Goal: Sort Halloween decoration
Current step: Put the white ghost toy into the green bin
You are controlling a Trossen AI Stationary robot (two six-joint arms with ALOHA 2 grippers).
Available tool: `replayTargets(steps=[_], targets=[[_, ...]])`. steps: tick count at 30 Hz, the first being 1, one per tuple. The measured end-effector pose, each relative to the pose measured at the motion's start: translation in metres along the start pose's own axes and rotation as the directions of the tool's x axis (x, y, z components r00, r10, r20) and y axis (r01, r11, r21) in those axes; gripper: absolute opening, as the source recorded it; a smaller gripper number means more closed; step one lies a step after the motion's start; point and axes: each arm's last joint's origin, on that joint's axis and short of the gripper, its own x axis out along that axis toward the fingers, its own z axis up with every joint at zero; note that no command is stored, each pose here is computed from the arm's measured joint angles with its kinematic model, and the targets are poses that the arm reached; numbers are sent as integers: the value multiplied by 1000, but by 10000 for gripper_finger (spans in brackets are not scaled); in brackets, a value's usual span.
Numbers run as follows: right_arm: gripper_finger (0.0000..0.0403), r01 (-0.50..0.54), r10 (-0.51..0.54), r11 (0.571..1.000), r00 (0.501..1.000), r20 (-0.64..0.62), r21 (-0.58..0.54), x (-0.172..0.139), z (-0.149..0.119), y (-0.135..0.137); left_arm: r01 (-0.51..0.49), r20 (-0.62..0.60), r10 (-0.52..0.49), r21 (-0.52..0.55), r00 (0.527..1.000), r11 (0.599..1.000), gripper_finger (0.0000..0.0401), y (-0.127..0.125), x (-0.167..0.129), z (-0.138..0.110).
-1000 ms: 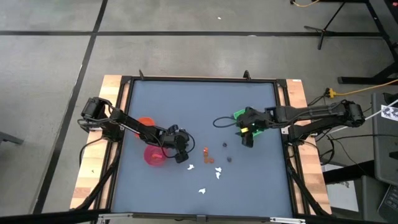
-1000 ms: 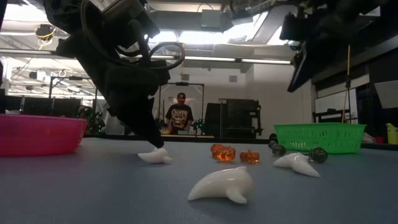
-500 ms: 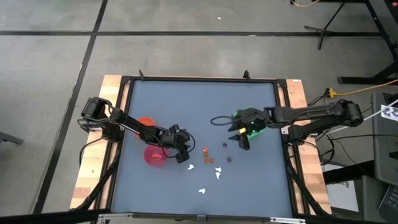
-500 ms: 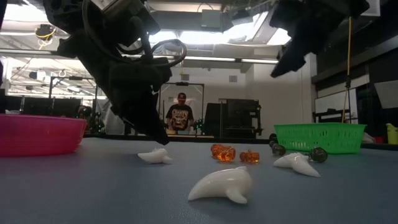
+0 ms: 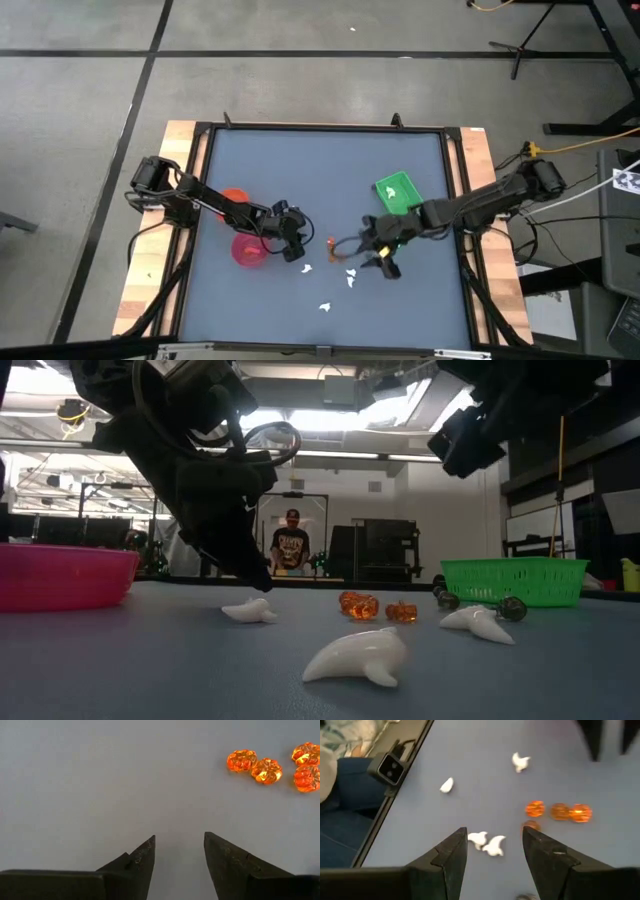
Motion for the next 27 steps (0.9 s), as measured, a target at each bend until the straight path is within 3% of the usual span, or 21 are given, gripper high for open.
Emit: replayTargets(steps=[11, 27], targets=[[191, 57, -65, 997, 990, -127, -60, 52, -25, 14, 0, 1, 0, 0, 1000, 1000, 155, 0, 0, 0], [191, 87, -115, 986, 972, -203, -142, 85, -45, 6, 0, 1, 0, 0, 1000, 1000, 155, 0, 0, 0]])
